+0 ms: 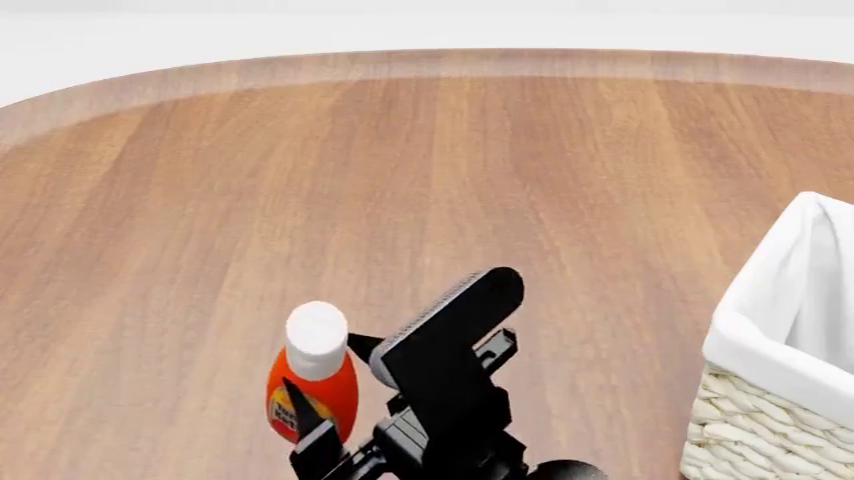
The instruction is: Pick up the ketchup, and put it in the basket.
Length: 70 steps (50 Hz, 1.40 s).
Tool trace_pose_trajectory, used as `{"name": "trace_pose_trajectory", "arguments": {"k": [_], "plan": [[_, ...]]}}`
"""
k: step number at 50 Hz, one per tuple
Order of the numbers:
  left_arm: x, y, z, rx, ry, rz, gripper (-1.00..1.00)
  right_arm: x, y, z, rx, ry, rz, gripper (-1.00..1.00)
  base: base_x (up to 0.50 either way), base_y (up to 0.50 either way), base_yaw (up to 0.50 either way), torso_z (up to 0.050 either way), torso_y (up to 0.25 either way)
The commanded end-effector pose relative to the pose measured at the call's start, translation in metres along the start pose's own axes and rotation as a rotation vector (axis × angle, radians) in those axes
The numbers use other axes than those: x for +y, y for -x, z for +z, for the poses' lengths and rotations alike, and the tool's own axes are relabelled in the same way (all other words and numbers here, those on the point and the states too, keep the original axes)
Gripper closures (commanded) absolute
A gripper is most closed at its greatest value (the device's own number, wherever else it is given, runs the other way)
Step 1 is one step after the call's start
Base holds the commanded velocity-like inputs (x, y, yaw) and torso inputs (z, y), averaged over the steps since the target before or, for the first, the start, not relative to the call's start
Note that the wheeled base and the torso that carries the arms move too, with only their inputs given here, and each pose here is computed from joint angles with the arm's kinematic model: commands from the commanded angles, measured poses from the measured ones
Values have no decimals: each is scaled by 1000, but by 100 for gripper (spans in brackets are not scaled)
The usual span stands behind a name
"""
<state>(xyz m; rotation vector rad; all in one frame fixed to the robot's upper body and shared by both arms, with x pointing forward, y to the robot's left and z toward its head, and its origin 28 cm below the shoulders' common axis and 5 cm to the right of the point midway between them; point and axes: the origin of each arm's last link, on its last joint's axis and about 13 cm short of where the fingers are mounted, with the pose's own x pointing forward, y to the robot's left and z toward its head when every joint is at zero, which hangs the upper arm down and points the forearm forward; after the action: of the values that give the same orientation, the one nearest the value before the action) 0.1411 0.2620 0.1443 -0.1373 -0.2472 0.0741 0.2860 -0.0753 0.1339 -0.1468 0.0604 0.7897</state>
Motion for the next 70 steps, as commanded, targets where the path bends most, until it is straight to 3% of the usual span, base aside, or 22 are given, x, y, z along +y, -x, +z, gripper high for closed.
{"name": "trace_pose_trajectory", "arguments": {"k": [1,26,35,46,70], "plan": [[-1,-1,3,-9,0,-4,-100,-3,28,46,-102,89,-113,100,0,0,0,0,0],[-4,-4,2,-15,13,-15,-100,-20,81,156,-241,172,-348,100,0,0,0,0,0],[-4,-5,2,-16,14,-15,-100,-28,91,171,-238,188,-413,100,0,0,0,0,0],[-4,-5,3,-18,19,-12,-100,-43,106,191,-184,180,-570,100,0,0,0,0,0],[-3,-4,0,-13,15,-18,-100,-77,144,209,-91,80,-804,100,0,0,0,0,0]]}}
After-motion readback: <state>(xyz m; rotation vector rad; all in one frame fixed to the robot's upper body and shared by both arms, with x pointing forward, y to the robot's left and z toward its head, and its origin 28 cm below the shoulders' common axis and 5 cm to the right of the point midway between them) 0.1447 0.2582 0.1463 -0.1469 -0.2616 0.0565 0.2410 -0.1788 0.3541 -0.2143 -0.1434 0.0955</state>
